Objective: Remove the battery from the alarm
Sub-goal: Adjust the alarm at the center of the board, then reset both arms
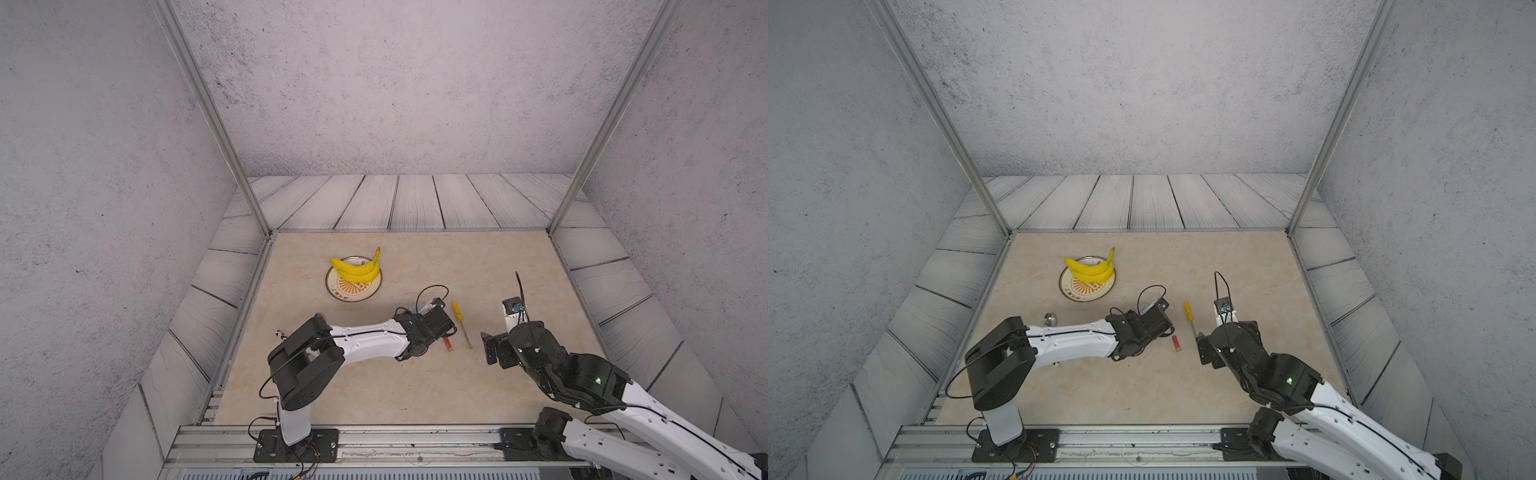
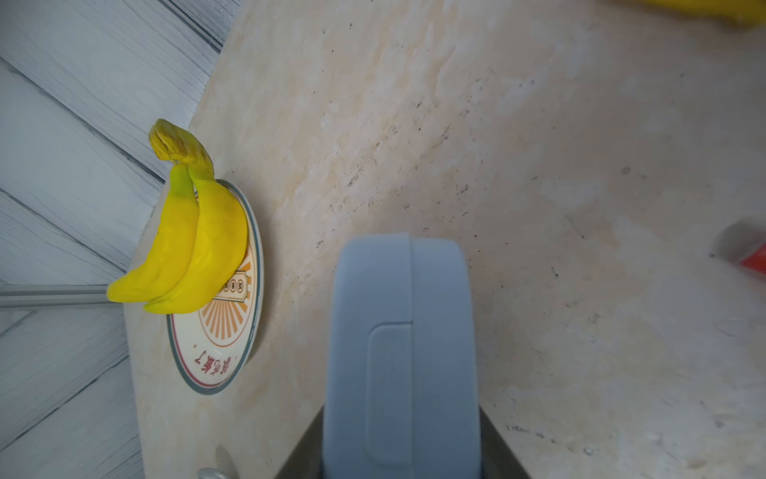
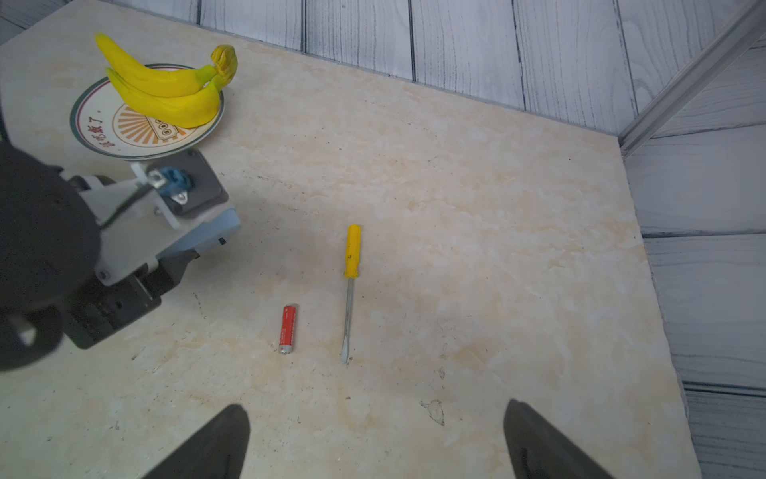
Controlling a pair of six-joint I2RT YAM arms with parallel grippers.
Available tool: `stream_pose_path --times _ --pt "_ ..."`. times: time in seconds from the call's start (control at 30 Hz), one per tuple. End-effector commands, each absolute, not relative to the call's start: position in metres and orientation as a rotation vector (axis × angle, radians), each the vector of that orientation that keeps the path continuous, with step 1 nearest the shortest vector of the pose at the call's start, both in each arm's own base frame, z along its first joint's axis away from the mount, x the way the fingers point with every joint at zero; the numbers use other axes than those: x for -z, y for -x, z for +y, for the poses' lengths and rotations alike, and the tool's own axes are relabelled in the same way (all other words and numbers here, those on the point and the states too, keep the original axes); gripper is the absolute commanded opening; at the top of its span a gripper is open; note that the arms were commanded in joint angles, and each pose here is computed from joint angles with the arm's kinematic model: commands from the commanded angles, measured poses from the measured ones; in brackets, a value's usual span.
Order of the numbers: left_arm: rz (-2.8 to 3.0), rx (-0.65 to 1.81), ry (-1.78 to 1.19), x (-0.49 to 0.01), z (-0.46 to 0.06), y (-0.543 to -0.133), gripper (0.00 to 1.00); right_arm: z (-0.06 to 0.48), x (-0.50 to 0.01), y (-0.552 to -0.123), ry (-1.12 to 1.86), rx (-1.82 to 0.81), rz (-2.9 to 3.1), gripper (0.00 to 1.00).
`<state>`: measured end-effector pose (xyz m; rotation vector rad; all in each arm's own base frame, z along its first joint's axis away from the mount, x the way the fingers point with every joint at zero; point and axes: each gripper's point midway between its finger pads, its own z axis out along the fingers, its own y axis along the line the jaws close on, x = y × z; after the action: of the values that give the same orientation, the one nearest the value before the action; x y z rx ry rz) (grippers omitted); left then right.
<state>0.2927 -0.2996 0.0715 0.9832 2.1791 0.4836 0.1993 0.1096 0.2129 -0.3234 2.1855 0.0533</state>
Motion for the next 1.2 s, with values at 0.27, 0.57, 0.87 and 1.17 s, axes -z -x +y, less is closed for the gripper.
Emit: stream_pose_path --times 0.27,0.57,0.87,1.17 --pt "2.123 -0.605 -0.997 -0.062 -0.311 -0.292 0.66 0.096 -0.209 -0.197 0.263 -0.021 2.191 1.00" --pt "2.190 -0.426 -1.025 -0.058 -0.321 -0.270 0.89 0.101 -0.207 -0.198 0.266 -0.053 2.197 1.00" --pt "2.227 -0.124 -0.934 -0.103 -0.319 -0.250 1.00 0.109 -0.200 -0.214 0.238 -0.185 2.253 1.00" --pt "2.274 0.170 -0.469 -0.164 -0.233 -0.272 0.99 0.075 -0.207 -0.266 0.025 -0.110 2.125 1.00"
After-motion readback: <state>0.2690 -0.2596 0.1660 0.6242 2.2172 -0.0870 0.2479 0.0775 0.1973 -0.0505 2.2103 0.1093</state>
